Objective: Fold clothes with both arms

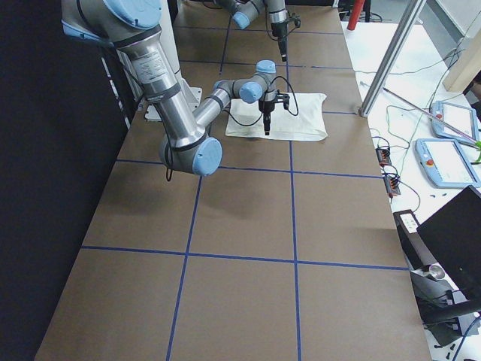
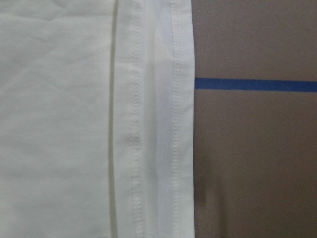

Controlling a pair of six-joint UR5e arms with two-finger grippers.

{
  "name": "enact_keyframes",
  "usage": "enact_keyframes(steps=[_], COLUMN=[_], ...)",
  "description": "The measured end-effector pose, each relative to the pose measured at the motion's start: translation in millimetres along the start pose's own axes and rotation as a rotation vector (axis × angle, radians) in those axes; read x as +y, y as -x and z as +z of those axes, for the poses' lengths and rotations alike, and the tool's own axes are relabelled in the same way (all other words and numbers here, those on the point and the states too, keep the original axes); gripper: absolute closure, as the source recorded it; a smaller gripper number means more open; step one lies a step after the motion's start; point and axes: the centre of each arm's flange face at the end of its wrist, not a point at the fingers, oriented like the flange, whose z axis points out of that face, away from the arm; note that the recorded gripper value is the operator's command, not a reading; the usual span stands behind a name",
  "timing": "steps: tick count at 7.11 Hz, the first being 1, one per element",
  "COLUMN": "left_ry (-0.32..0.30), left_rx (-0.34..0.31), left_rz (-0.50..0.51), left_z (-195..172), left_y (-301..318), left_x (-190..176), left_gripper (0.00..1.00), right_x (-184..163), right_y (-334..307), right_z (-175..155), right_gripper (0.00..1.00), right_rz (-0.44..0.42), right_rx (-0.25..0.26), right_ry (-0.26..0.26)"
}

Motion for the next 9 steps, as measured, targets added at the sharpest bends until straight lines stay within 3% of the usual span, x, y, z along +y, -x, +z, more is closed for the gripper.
enact_keyframes(steps=[4,9], left_ry=[0.0,-0.001], left_rx=[0.002,0.005], left_rz=[0.007,0.006], left_z=[-0.5,-1.5], left_y=[-0.6,-2.6], left_x=[0.2,-0.2], left_gripper=[0.0,0.0], right_x=[-16.3,-34.4], right_y=[12.1,-25.2], right_z=[13.8,24.5], right_gripper=[0.0,0.0], right_rz=[0.01,0.047], right_rx=[0.011,0.04], right_ry=[0.007,0.039])
